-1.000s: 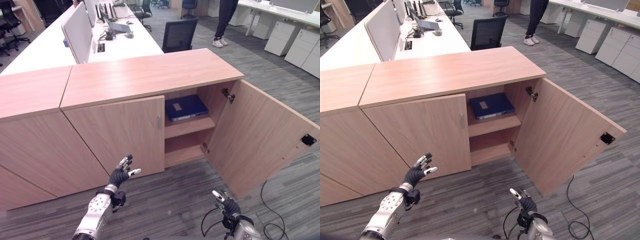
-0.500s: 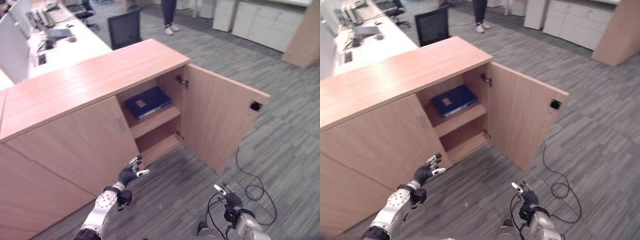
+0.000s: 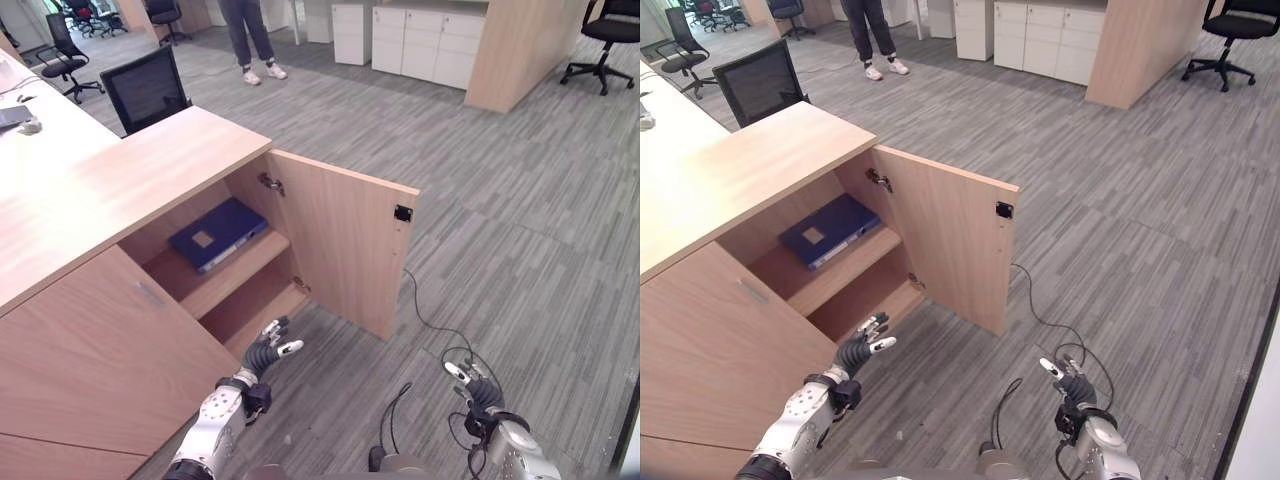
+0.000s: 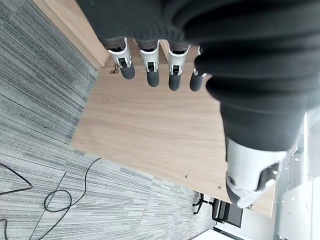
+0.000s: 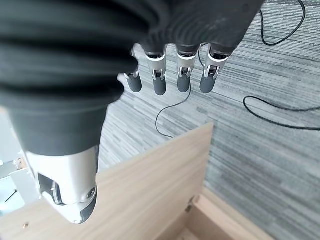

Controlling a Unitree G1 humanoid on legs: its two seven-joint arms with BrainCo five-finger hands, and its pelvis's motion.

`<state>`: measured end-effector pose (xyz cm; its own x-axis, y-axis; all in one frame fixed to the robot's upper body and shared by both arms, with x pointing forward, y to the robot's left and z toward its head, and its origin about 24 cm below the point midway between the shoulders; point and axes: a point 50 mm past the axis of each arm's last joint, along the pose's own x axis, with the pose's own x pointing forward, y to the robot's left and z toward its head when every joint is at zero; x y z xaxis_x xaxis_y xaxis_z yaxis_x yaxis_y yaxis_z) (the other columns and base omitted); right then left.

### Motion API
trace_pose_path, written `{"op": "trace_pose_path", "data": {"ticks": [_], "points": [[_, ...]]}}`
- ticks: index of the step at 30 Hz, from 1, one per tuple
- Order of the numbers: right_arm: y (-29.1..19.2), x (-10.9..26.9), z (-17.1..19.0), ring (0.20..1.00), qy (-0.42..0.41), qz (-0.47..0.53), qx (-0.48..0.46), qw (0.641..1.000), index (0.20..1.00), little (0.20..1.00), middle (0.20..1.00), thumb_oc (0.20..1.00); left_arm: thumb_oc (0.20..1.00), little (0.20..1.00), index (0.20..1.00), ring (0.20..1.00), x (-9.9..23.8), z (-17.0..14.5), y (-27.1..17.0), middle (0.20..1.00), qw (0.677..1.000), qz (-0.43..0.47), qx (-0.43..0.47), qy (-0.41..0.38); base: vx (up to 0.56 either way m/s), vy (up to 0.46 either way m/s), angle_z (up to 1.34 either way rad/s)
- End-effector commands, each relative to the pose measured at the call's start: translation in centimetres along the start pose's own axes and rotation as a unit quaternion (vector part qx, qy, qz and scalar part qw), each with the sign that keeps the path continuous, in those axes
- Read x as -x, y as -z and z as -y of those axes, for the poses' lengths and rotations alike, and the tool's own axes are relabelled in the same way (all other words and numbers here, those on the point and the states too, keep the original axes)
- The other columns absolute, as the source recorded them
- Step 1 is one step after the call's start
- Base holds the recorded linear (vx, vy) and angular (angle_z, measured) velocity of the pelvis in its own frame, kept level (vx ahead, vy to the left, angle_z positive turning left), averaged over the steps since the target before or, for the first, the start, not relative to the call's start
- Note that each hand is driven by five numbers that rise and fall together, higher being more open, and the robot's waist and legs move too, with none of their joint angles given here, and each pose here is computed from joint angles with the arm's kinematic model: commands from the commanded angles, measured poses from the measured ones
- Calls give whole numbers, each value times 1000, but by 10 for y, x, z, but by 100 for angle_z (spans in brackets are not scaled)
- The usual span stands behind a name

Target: Put the empty folder in the office cabinet

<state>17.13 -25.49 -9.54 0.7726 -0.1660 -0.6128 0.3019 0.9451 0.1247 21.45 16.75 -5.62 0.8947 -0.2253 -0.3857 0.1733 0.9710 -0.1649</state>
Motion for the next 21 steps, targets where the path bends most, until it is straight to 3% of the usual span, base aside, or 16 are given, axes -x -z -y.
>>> {"op": "trace_pose_path", "data": {"ticks": [1, 14, 21], "points": [[-28, -9, -11, 1000, -14, 58, -3, 998, 1000, 1000, 1000, 1000, 1000, 1000, 1000, 1000, -7, -8, -32, 1000, 998, 68, -12, -7, 231, 99, -29], [-30, -15, -35, 1000, -37, 68, -18, 997, 1000, 1000, 1000, 1000, 1000, 1000, 1000, 1000, -4, -23, -45, 1000, 996, 74, -57, -10, 131, 202, -14], [-24, -12, -34, 1000, -33, 62, -23, 997, 1000, 1000, 1000, 1000, 1000, 1000, 1000, 1000, 1, -27, -38, 1000, 996, 62, -58, -18, 129, 54, -2]]}}
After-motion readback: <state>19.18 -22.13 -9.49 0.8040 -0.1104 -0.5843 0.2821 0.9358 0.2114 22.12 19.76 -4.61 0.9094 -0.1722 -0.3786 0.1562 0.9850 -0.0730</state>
